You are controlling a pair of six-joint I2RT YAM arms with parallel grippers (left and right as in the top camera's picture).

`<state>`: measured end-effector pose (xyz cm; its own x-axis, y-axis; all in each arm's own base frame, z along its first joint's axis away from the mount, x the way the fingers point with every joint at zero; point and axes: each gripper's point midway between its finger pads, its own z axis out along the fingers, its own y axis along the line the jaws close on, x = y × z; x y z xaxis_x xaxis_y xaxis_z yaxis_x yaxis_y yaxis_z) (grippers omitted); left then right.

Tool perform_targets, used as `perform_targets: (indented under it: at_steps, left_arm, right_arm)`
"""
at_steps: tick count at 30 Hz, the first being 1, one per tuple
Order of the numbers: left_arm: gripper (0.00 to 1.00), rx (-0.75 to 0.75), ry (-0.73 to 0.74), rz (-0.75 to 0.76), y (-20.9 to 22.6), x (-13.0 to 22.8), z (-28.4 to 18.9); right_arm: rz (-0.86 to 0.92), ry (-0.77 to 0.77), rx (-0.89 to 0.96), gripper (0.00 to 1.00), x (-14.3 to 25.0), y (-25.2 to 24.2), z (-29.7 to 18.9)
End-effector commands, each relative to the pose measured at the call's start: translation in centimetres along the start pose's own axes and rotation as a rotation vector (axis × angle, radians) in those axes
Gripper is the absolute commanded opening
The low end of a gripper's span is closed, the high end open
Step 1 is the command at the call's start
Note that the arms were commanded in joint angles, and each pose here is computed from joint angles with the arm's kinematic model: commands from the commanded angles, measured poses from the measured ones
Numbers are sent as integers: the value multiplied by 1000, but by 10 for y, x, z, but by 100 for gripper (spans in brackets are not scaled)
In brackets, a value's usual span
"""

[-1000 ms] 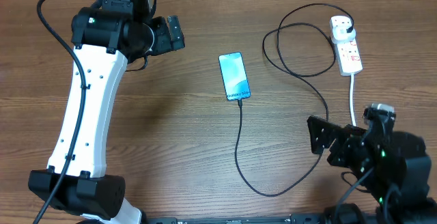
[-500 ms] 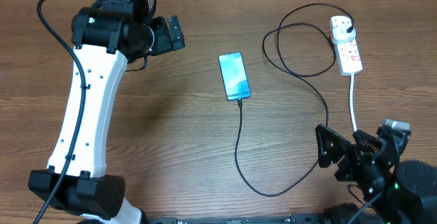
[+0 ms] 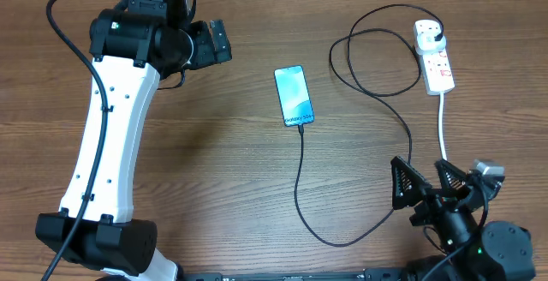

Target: Plug charger to phone and switch on socket

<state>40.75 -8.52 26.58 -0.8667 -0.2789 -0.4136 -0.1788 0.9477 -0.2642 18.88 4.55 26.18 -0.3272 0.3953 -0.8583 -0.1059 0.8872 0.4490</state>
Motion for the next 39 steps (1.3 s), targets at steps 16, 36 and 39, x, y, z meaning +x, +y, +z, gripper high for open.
perform_targets:
  at_steps: [16, 36, 39]
  left_arm:
    - [100, 10, -4, 0, -4, 0, -2]
    - [100, 9, -4, 0, -4, 0, -2]
    - [100, 10, -4, 0, -4, 0, -2]
  right_arm:
    - [-22, -170, -71, 100, 19, -14, 26]
    - [-74, -343, -116, 100, 16, -20, 51]
    - [-86, -366, -124, 100, 18, -21, 54]
